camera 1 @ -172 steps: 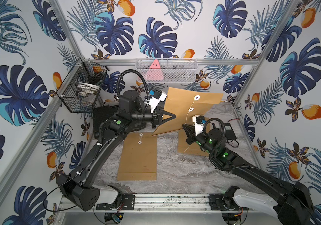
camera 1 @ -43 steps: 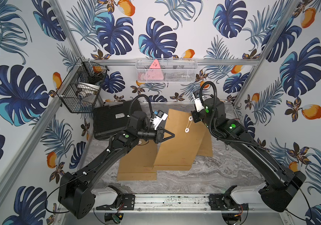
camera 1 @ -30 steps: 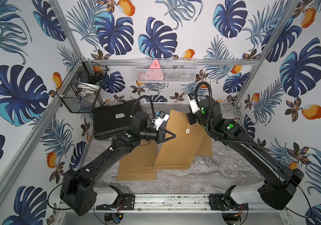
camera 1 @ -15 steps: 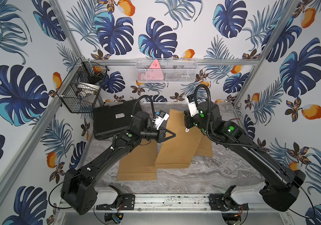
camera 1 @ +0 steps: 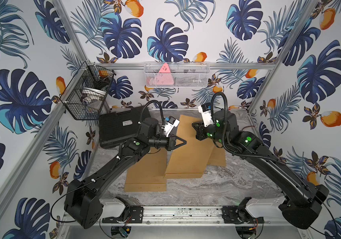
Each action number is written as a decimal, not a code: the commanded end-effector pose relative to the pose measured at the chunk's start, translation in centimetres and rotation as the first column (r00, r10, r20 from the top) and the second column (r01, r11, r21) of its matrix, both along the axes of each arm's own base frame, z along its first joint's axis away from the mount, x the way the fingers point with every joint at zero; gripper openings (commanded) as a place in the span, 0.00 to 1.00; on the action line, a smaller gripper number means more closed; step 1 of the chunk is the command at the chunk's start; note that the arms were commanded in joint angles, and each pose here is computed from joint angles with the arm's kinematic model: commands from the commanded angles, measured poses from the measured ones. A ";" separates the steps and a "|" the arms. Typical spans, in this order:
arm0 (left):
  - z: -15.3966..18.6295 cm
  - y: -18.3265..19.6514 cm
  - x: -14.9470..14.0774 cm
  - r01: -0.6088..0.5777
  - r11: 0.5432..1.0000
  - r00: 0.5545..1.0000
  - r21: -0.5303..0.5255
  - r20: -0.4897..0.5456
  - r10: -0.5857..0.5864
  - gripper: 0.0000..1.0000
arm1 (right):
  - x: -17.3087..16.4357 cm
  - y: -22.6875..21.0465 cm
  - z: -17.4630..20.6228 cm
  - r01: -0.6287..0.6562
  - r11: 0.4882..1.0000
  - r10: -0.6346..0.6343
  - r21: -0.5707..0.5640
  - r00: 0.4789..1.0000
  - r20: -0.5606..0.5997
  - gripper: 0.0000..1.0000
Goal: Close the mouth of the file bag
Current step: Close the file bag.
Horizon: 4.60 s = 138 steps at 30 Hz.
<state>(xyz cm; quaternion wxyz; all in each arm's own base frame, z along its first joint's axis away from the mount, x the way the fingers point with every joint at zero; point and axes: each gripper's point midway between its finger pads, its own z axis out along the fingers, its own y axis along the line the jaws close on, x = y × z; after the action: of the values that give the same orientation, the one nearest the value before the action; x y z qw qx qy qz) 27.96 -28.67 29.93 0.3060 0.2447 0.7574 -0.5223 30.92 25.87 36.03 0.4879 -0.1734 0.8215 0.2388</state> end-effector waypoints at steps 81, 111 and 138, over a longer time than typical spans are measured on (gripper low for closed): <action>0.7 0.2 -1.2 0.056 0.998 0.995 0.023 0.084 -0.058 0.00 | 1.7 -9.0 -0.3 0.178 0.973 -0.197 -0.147 0.973 -0.122 0.00; -0.7 0.2 -0.5 0.036 0.998 0.996 0.052 0.076 -0.040 0.00 | -1.5 -2.4 -1.0 -0.015 0.979 -0.042 -0.204 0.961 -0.273 0.00; 0.5 0.4 -0.8 0.027 0.999 0.995 0.038 0.091 -0.030 0.00 | -1.0 -4.4 -4.6 0.121 0.992 -0.127 -0.038 0.951 -0.283 0.05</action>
<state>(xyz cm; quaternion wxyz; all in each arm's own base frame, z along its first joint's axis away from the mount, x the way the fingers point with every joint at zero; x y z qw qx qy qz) 27.20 -28.09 29.27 0.3148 0.2771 0.7614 -0.4944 29.32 21.06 30.64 0.3605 -0.1006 0.9044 0.2047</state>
